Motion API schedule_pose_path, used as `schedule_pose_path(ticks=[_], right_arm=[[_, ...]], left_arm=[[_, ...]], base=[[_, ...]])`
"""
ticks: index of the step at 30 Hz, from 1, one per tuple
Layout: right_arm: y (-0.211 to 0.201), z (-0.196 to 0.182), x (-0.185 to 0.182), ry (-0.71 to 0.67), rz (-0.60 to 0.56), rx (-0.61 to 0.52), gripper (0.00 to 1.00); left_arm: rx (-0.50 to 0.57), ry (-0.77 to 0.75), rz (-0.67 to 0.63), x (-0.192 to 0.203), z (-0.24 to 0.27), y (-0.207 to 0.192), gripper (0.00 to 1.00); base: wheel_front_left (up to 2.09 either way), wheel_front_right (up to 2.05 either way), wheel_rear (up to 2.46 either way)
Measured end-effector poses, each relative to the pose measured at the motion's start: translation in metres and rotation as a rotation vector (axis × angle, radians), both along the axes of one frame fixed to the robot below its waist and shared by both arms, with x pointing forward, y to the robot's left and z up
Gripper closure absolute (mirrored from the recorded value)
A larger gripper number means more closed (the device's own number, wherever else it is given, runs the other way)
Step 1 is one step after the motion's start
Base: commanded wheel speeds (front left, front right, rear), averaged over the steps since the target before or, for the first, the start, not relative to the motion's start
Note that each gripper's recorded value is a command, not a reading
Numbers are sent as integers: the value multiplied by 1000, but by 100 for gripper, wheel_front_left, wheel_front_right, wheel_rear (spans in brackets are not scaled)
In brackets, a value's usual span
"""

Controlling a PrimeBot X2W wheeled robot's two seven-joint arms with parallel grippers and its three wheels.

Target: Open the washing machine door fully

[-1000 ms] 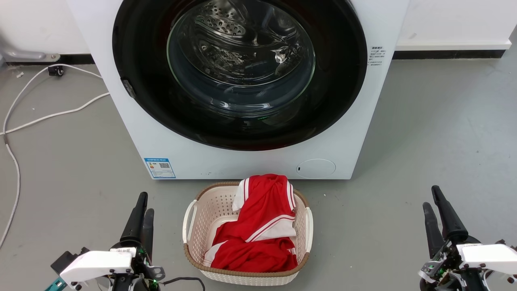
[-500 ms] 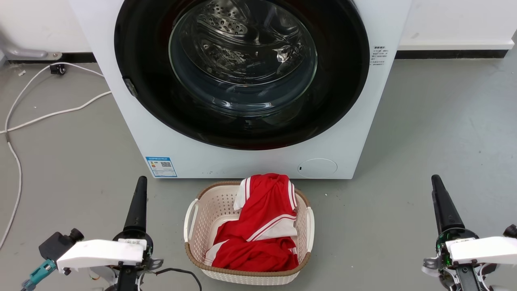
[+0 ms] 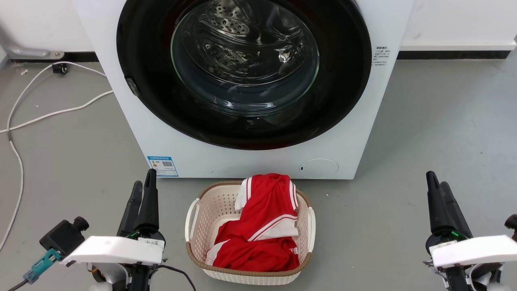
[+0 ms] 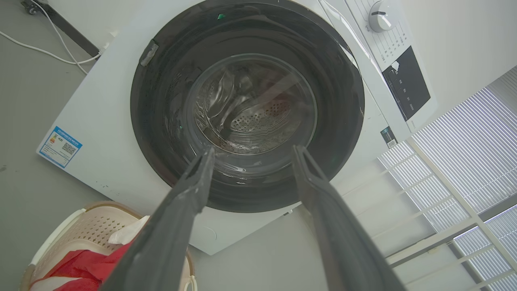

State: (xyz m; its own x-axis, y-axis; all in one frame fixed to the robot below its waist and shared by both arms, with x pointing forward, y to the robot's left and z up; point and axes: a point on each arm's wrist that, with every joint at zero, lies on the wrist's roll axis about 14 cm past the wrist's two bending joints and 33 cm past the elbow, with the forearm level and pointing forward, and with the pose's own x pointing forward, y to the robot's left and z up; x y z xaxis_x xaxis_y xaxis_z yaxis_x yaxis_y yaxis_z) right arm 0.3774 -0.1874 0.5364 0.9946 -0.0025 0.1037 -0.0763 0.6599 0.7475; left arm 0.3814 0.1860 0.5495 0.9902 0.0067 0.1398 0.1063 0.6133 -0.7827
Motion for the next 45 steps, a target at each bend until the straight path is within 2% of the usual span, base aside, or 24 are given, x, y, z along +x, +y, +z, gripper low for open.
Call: schedule_pose_path(ticks=[8, 15, 29, 45], right_arm=[[8, 2, -1, -15, 9, -203, 0], [11, 4, -2, -26, 10, -319, 0], [15, 5, -5, -38, 13, -509, 0], [16, 6, -6, -46, 10, -666, 0]], left_arm=[[125, -5, 20, -2, 1, -2, 0], [224, -11, 33, -2, 1, -3, 0], [413, -21, 50, -3, 0, -8, 0], [600, -48, 65, -4, 2, -14, 0]], base=[[0, 0, 0], [0, 0, 0], [0, 0, 0], [0, 0, 0]])
